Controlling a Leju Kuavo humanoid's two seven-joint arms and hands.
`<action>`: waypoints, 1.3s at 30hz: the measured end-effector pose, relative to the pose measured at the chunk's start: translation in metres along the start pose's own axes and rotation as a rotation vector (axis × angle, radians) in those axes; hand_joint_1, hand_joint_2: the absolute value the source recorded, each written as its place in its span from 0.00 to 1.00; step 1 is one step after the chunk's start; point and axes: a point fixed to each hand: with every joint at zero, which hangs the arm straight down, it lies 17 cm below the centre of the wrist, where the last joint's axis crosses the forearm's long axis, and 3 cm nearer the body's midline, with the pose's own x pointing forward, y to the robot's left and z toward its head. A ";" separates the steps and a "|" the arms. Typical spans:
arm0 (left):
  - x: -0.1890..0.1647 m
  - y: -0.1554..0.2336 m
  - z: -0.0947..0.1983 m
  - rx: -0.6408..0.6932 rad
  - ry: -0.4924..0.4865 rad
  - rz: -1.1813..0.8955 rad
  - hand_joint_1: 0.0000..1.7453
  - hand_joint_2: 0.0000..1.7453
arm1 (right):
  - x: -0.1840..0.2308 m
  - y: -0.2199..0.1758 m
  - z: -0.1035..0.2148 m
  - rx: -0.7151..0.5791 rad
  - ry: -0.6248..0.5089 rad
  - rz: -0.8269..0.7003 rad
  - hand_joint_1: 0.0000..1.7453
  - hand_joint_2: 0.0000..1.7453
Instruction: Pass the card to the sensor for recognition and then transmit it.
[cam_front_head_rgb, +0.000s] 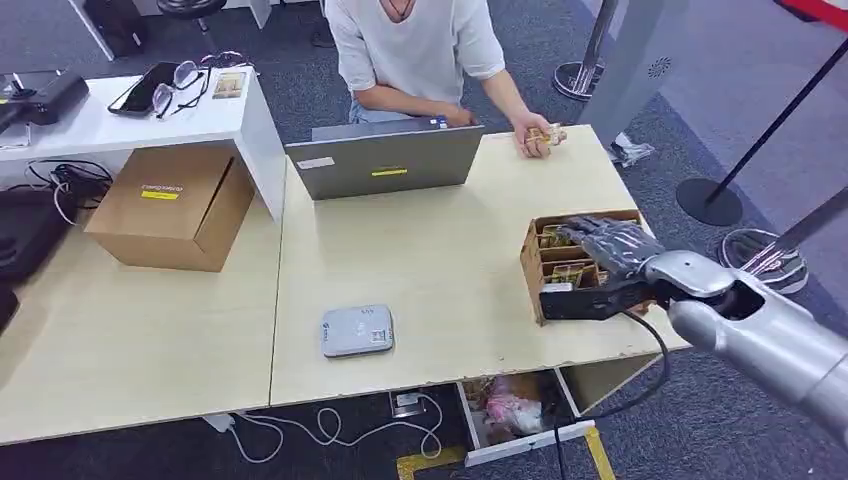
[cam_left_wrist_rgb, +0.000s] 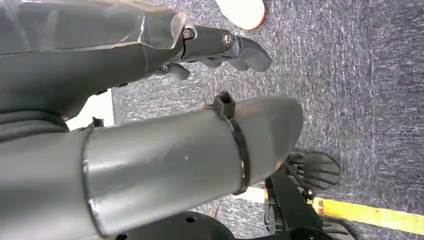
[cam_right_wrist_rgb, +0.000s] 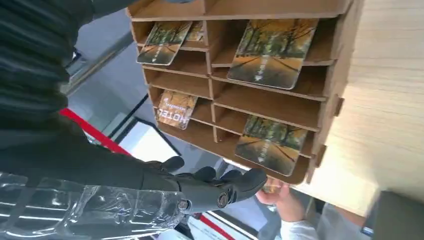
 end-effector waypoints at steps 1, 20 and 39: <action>0.000 0.000 0.000 0.000 0.000 0.000 0.00 0.00 | -0.002 0.001 0.000 0.003 0.004 -0.001 0.00 1.00; 0.000 0.000 0.000 -0.002 -0.001 -0.004 0.00 0.00 | -0.010 0.015 -0.004 0.046 0.019 -0.008 0.00 1.00; -0.001 0.004 -0.001 0.005 0.011 0.005 0.00 0.00 | -0.001 0.023 -0.012 0.081 0.012 0.012 0.00 1.00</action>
